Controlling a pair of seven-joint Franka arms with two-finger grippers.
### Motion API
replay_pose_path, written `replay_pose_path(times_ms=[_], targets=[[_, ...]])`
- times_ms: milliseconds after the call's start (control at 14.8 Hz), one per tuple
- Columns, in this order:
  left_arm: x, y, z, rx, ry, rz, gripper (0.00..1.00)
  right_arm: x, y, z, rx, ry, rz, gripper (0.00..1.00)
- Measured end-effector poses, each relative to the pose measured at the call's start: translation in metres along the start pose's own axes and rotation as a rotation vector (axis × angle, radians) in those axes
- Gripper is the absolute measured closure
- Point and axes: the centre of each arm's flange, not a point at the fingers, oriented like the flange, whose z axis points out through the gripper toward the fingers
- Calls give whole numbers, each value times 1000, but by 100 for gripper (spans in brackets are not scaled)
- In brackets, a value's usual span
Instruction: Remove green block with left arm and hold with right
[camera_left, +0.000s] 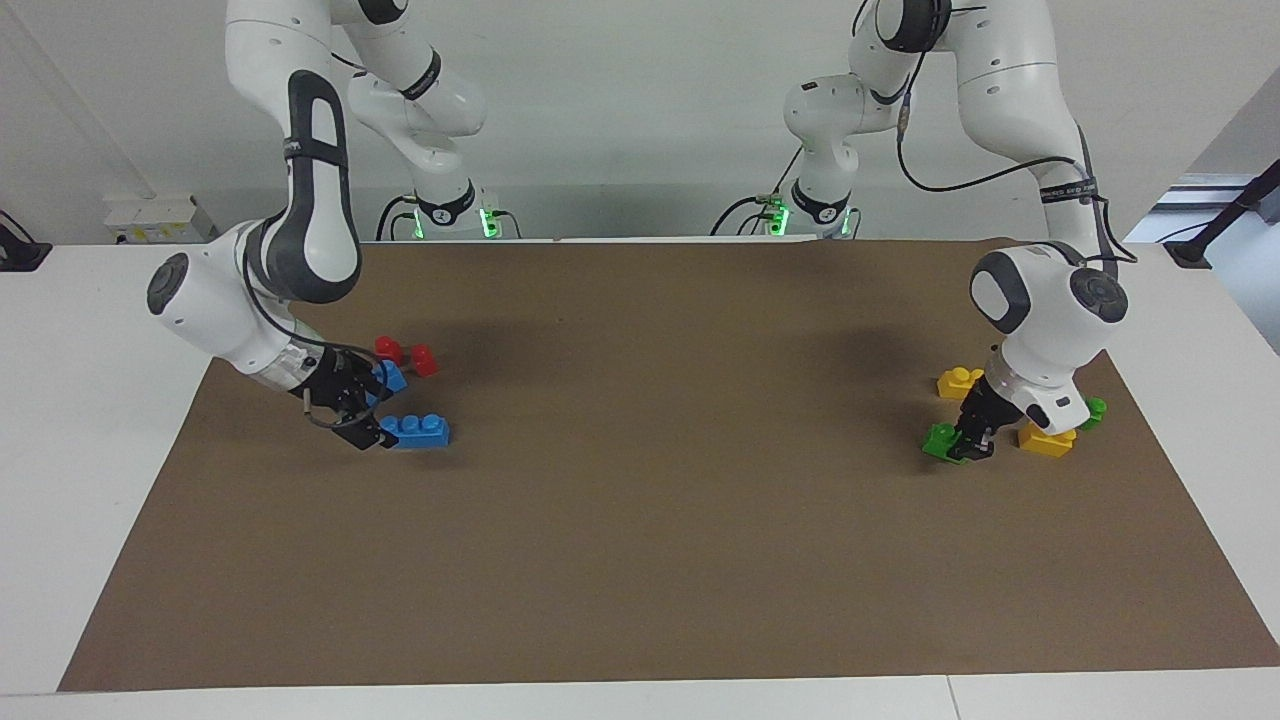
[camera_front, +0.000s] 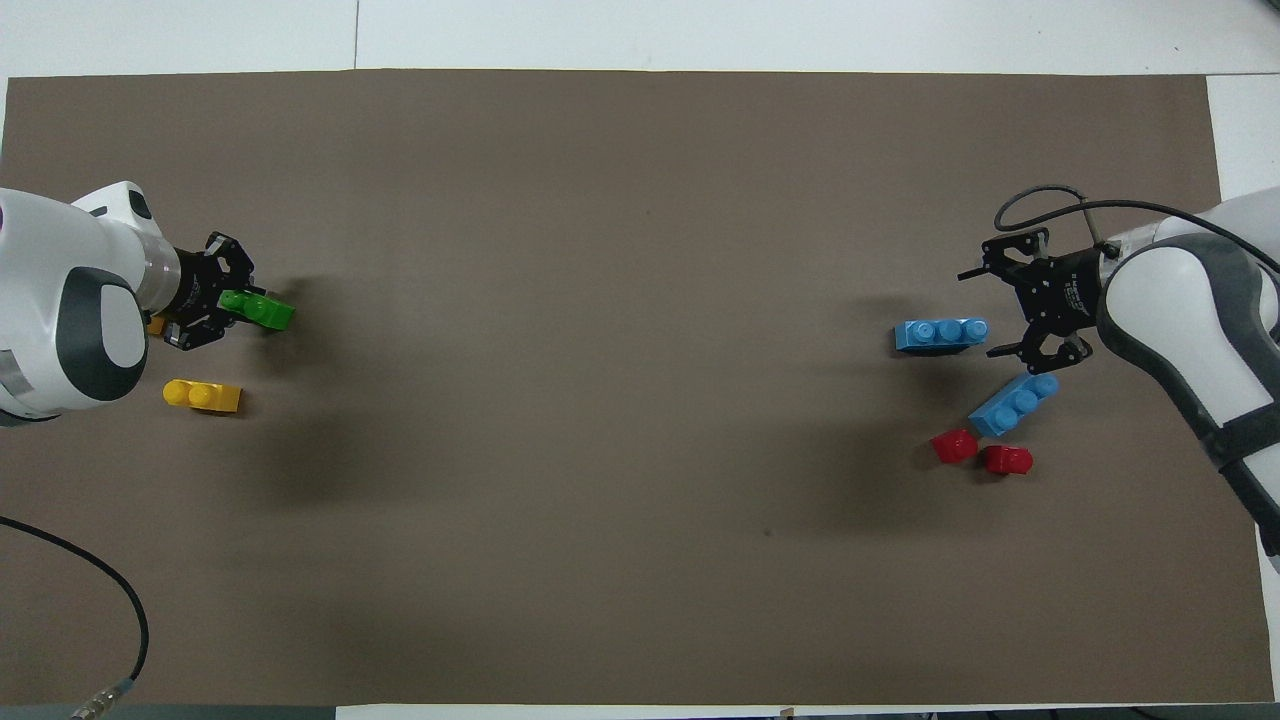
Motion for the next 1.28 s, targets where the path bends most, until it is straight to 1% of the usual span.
replay_pose_path(times_ms=[135,202,337,404,539,674,809,944,1079,1281], targets=[[-1,2,-1,12,25,33,41,-32,-7,-34,-29,15,-99,0],[-1,5,-4,12,38,46,27,-46,-7,-55,-36,20,-160,0],[1,13,-16,-6,58,60,6,-67,-1,-97,-59,61,-295,0],[2,17,-23,-17,69,74,0,-76,3,-118,-75,90,-365,0],[2,23,-39,-34,88,144,0,-95,9,-155,-106,131,-499,0],[-1,23,-58,-33,94,234,0,-112,11,-184,-139,154,-631,0],[-5,21,-83,-11,83,325,0,-127,7,-202,-174,183,-756,0],[-11,22,-116,21,59,442,0,-140,1,-212,-208,210,-886,0],[-18,25,-149,30,51,533,0,-144,-1,-215,-217,217,-952,0],[-34,24,-193,28,56,666,0,-143,-1,-215,-222,215,-979,0]])
